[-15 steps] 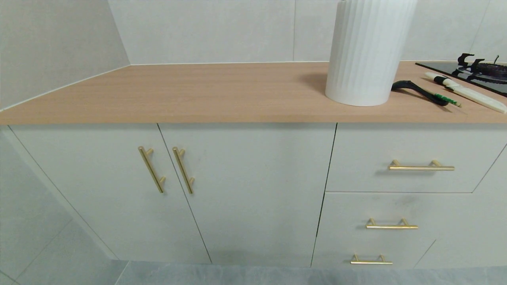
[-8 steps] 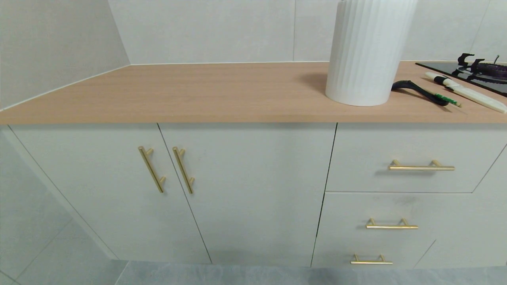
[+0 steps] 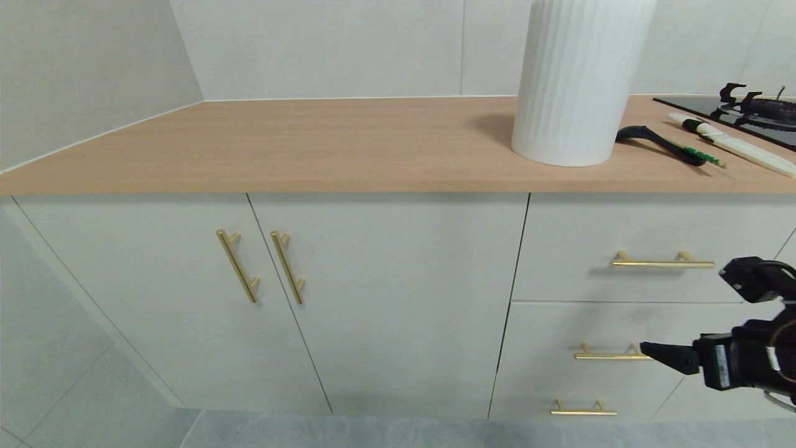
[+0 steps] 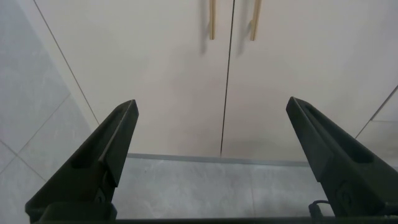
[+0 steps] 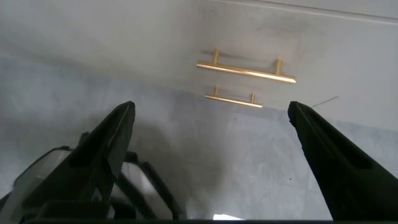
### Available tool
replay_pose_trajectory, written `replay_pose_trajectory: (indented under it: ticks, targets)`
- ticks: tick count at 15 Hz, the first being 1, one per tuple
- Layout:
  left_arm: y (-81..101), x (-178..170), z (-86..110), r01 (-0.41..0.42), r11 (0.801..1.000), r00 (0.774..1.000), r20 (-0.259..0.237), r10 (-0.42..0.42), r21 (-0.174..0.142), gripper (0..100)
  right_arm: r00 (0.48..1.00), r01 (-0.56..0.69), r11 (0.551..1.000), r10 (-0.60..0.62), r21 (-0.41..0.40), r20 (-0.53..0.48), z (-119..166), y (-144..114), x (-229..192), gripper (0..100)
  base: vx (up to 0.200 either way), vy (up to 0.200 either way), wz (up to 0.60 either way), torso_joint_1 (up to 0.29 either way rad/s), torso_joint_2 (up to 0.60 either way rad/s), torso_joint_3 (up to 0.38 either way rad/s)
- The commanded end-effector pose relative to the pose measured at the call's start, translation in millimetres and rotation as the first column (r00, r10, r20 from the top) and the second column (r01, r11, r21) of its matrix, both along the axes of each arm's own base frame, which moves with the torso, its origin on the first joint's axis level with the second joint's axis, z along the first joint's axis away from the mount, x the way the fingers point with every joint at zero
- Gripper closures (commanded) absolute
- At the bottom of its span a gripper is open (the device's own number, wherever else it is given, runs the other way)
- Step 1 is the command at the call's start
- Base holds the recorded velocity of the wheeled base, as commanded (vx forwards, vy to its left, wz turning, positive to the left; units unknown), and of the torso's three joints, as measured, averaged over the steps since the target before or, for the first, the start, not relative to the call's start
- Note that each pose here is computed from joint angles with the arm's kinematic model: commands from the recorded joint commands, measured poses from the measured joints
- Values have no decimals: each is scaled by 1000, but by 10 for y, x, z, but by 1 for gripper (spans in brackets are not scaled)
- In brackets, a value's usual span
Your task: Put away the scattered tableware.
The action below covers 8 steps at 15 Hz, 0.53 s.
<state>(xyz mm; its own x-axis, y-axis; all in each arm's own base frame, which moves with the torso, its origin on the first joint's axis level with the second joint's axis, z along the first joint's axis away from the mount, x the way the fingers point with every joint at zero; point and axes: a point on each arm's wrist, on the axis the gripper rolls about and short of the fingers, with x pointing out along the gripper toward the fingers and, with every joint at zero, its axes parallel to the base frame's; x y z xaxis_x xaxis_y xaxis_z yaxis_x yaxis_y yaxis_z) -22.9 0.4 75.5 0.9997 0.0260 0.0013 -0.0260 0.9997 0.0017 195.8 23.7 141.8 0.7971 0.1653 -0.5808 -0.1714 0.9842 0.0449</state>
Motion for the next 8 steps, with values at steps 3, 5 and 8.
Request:
replay_pose_trajectory:
  ticks: [3,5,8]
  targets:
    - [0,1,0,-2,1000,1000,-1,2,0,0,989,3,1000,-7,-27,-147,-600,79,620,0,0,0,0,0,0,0]
    - [0,1,0,-2,1000,1000,-1,2,0,0,986,44,998,-51,-47,-157,-714,20,700,0,0,0,0,0,0,0]
    - [0,1,0,0,1000,1000,-1,0,0,0,982,123,986,-137,-110,-133,-875,-26,799,0,0,0,0,0,0,0]
